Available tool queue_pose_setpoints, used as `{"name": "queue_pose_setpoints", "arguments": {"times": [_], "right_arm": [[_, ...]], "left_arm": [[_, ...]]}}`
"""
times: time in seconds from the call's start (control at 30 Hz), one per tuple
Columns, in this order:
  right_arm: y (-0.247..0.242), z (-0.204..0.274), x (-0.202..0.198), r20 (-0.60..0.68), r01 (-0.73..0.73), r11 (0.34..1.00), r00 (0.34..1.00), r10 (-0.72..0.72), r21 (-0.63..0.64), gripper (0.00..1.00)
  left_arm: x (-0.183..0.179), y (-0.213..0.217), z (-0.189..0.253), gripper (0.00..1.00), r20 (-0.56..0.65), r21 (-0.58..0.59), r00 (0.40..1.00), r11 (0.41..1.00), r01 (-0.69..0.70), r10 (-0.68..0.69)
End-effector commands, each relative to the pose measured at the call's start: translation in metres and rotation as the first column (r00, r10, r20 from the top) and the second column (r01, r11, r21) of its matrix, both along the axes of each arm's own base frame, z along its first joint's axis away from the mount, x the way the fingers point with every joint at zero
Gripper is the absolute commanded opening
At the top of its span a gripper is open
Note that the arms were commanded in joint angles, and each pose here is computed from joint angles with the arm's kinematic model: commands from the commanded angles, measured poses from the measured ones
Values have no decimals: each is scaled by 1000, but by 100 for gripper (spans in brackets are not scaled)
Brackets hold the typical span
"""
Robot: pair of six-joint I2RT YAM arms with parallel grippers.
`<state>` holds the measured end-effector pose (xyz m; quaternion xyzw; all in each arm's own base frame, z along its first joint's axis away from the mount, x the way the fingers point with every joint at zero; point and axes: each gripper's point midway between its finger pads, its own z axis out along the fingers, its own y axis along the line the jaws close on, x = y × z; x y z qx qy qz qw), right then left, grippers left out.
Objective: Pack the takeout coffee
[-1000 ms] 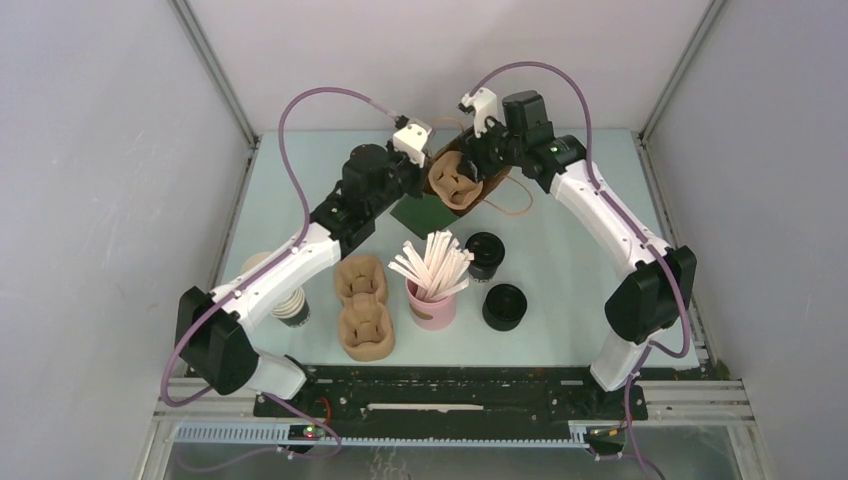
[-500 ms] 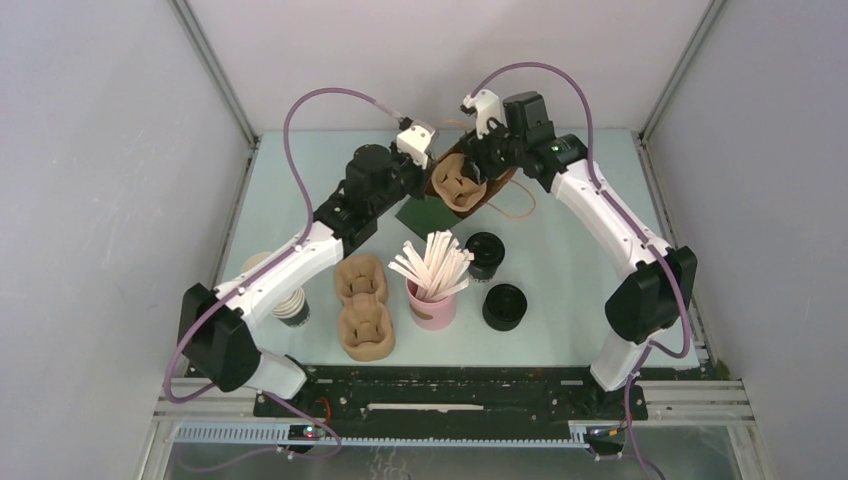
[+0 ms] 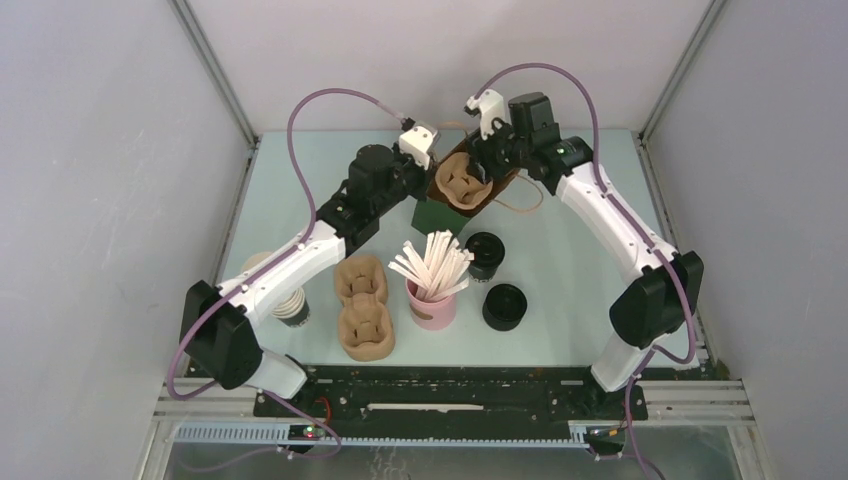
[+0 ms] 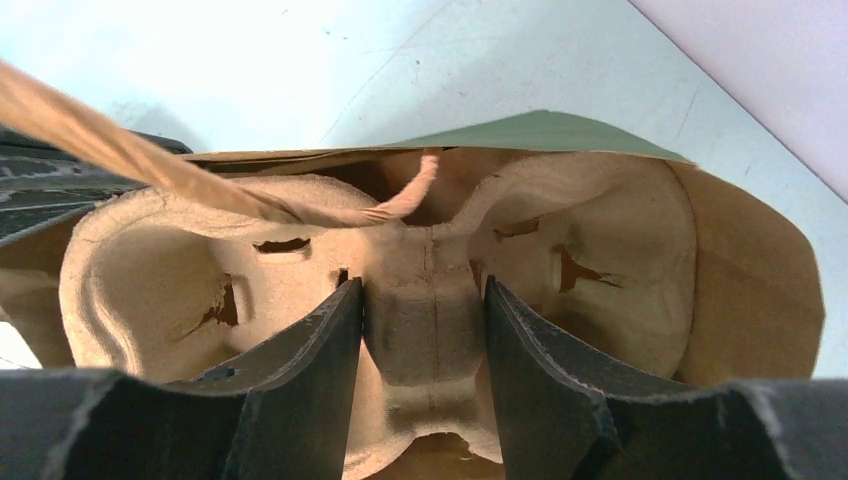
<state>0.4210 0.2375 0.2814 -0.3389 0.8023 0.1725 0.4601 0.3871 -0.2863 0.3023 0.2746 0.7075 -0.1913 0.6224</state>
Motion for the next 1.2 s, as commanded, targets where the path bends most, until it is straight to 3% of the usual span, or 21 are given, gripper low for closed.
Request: {"name": "queue_pose_setpoints", "arguments": {"times": [0.0,0.23,0.47,0.7,0.87,1.17], "right_arm": [[-4,-1,15,106,61,995,993,-53,-73,55],[4,-14,27,201,106,988,976,-82,-112,55],[24,-16,29,262,54,998,963,-55,12,57],[31,-40,27,203,-51,999,978,49,2,56],[38,-38,25,242,-125,992,963,118,13,59],[35,-53,42,250,-108,994,963,105,-2,58]], "left_arm": [[1,-3,46,0,66,-78,998,997,18,-12],[-2,-5,49,0,58,-91,998,995,30,-25],[1,-5,51,0,8,-167,1000,986,-15,16],[1,-11,47,0,-41,-242,999,970,-5,-5],[2,-15,44,0,-72,-301,996,953,33,-57],[-3,-22,37,0,-94,-305,990,950,69,-102]]}}
